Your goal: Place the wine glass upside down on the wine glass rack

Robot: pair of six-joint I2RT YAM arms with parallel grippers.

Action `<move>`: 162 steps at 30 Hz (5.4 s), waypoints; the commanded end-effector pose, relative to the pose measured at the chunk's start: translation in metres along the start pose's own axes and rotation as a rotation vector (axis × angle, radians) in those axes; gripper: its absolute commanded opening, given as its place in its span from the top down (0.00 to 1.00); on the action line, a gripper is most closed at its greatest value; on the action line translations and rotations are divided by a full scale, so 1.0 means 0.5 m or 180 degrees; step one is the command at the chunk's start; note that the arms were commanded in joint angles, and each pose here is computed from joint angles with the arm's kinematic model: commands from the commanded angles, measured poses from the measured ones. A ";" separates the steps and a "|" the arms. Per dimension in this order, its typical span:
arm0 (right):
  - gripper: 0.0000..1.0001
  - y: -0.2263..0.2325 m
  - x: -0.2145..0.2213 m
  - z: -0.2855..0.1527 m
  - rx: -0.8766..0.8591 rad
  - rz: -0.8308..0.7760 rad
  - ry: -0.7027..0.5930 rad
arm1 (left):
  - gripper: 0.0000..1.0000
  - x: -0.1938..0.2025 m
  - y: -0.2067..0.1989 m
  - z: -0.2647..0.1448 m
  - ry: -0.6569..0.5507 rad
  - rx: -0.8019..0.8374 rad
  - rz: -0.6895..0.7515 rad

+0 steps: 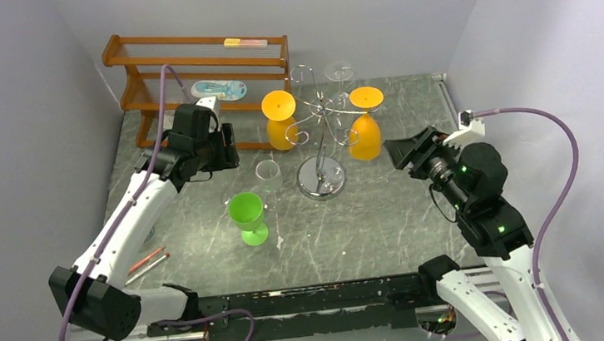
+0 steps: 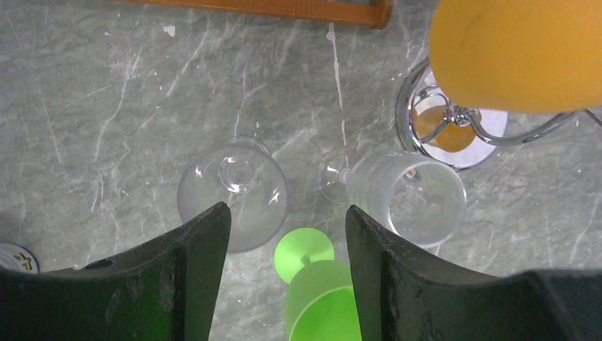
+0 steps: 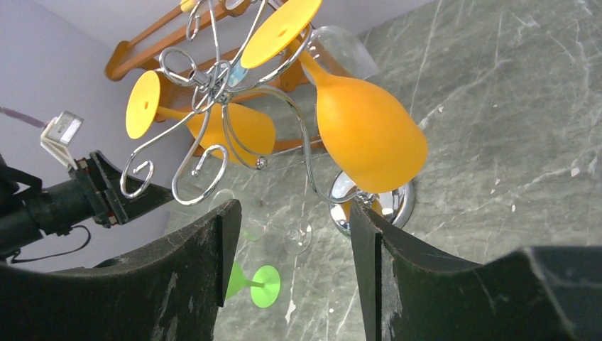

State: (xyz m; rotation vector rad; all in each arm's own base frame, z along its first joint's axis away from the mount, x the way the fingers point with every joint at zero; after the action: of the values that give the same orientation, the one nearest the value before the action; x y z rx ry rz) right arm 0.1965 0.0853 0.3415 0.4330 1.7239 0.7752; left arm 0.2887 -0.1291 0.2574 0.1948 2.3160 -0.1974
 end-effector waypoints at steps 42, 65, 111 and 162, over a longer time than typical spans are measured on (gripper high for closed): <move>0.36 0.139 -0.026 -0.008 -0.0764 0.0146 0.0570 | 0.95 -0.245 0.014 -0.289 -0.1441 -0.0057 -0.0122; 0.31 0.346 -0.172 0.044 -0.2088 0.0580 0.0081 | 0.95 -0.401 -0.142 -0.482 -0.3420 0.2842 -0.1708; 0.70 0.463 -0.195 0.137 -0.2274 0.1902 -0.0639 | 0.95 -0.330 -0.320 -0.439 -0.3329 0.4226 -0.2504; 1.00 0.188 -0.062 -0.065 -0.0877 -0.1369 0.0350 | 0.08 -0.089 -0.218 -0.305 -0.1907 0.1851 -0.0467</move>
State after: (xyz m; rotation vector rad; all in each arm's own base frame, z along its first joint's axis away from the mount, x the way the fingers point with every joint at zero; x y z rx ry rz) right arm 0.1585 0.1295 0.4917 -0.0954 1.5288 0.8799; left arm 0.1886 -0.2122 0.4097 0.1756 1.5922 -0.9582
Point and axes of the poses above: each gripper's point midway between its finger pads, its own z axis out along the fingers, its own y axis along the line the jaws close on, x = y × z, the point moved 4 cm from there along -z, back along the fingers, and after that the axes turned 8 degrees about z, right-handed, at the moved point
